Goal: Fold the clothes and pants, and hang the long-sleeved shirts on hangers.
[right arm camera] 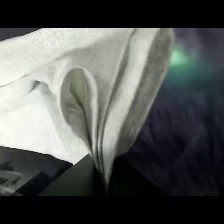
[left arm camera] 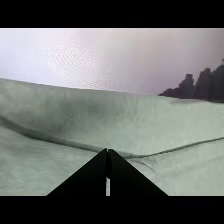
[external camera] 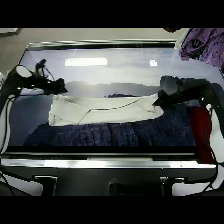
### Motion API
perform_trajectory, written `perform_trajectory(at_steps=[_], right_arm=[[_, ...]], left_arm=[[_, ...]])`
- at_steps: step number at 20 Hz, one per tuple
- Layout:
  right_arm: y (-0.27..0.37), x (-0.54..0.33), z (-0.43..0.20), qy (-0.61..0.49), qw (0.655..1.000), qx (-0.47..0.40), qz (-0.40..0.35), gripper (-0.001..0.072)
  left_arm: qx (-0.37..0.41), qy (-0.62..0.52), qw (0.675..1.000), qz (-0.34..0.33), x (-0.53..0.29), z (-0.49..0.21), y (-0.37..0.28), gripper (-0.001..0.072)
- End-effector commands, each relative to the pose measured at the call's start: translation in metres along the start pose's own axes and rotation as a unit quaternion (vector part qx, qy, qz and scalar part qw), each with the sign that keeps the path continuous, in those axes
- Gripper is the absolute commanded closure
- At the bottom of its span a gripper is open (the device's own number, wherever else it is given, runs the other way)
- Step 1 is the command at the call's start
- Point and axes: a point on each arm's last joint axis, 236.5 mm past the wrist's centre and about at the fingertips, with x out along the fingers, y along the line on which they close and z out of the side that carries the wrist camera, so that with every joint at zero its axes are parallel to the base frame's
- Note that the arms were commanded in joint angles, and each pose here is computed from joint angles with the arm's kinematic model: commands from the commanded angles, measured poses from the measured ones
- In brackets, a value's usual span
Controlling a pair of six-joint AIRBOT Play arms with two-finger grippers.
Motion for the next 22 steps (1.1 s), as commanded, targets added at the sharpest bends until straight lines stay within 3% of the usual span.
perform_trajectory(at_steps=[1, 10, 17, 22], right_arm=[[0.013, -0.063, 0.001, -0.045, 0.997, 0.025, -0.06, 0.0683], [0.043, -0.162, -0.013, -0.105, 0.987, 0.002, -0.122, 0.0682], [0.051, -0.18, -0.015, -0.116, 0.985, -0.009, -0.128, 0.0682], [0.053, -0.181, -0.008, -0.133, 0.984, -0.005, -0.122, 0.0682]], left_arm=[[-0.016, 0.025, 0.998, -0.06, 0.06, -0.027, -0.077, 0.0684], [-0.074, 0.088, 0.968, -0.223, 0.172, -0.15, -0.27, 0.0685], [-0.115, 0.127, 0.955, -0.241, 0.214, -0.221, -0.312, 0.0685], [-0.11, 0.124, 0.952, -0.256, 0.202, -0.206, -0.319, 0.0686]])
